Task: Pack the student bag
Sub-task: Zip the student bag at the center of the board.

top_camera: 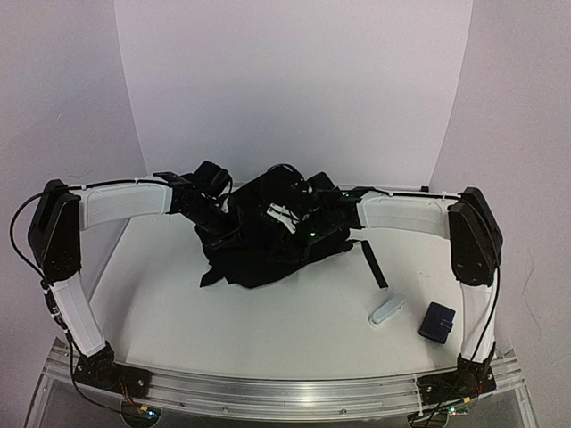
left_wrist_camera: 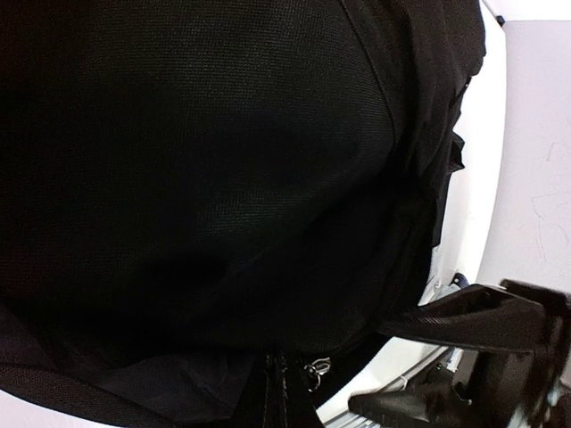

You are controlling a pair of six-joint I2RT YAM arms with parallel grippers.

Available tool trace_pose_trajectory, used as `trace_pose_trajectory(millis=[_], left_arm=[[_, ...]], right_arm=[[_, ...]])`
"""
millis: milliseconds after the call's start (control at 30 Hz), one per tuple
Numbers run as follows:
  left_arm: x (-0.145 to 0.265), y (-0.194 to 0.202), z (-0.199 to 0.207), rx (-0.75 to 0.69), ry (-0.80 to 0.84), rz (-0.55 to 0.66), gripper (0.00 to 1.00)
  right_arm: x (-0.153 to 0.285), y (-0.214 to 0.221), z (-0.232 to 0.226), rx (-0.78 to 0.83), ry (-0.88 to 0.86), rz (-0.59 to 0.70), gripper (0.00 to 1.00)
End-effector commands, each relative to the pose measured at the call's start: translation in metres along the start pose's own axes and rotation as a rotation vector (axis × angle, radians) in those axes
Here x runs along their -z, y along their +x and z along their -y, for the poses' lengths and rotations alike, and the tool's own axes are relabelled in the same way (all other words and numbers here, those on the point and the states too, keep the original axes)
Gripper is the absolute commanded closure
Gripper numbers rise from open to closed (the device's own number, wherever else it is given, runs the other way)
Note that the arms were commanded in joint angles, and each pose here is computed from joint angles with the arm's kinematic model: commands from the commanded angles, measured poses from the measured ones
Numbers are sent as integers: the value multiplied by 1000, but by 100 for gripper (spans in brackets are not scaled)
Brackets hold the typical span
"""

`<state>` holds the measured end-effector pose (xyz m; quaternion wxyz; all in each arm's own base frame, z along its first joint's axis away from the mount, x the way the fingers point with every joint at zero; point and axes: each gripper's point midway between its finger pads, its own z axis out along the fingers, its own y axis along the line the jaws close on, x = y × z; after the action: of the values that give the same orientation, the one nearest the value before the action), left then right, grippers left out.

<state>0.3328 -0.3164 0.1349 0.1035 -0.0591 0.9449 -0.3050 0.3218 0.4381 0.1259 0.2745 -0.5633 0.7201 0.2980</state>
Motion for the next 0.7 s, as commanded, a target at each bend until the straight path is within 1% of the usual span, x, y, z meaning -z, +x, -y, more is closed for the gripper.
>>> trace_pose_trajectory(millis=[0, 33, 100, 133, 167, 300, 467, 600, 667], left_arm=[[28, -15, 12, -11, 51, 86, 100], [29, -14, 11, -10, 50, 86, 100], [32, -14, 7, -5, 47, 91, 100], [33, -14, 4, 0, 41, 94, 100], [35, -14, -1, 6, 33, 99, 100], [46, -23, -23, 32, -29, 144, 100], [62, -35, -55, 76, -106, 199, 100], [73, -37, -63, 80, -123, 228, 100], [72, -36, -62, 71, -116, 217, 100]], right_arm=[[5, 9, 14, 37, 81, -23, 63], [6, 13, 16, 41, 99, -37, 69], [11, 19, 20, 53, 130, -55, 88], [15, 20, 20, 57, 141, -58, 96], [20, 22, 21, 58, 150, -60, 100], [47, 33, 20, 81, 182, -74, 100], [75, 75, 37, 115, 217, -157, 100], [85, 105, 53, 149, 238, -226, 100], [87, 112, 63, 149, 253, -242, 100]])
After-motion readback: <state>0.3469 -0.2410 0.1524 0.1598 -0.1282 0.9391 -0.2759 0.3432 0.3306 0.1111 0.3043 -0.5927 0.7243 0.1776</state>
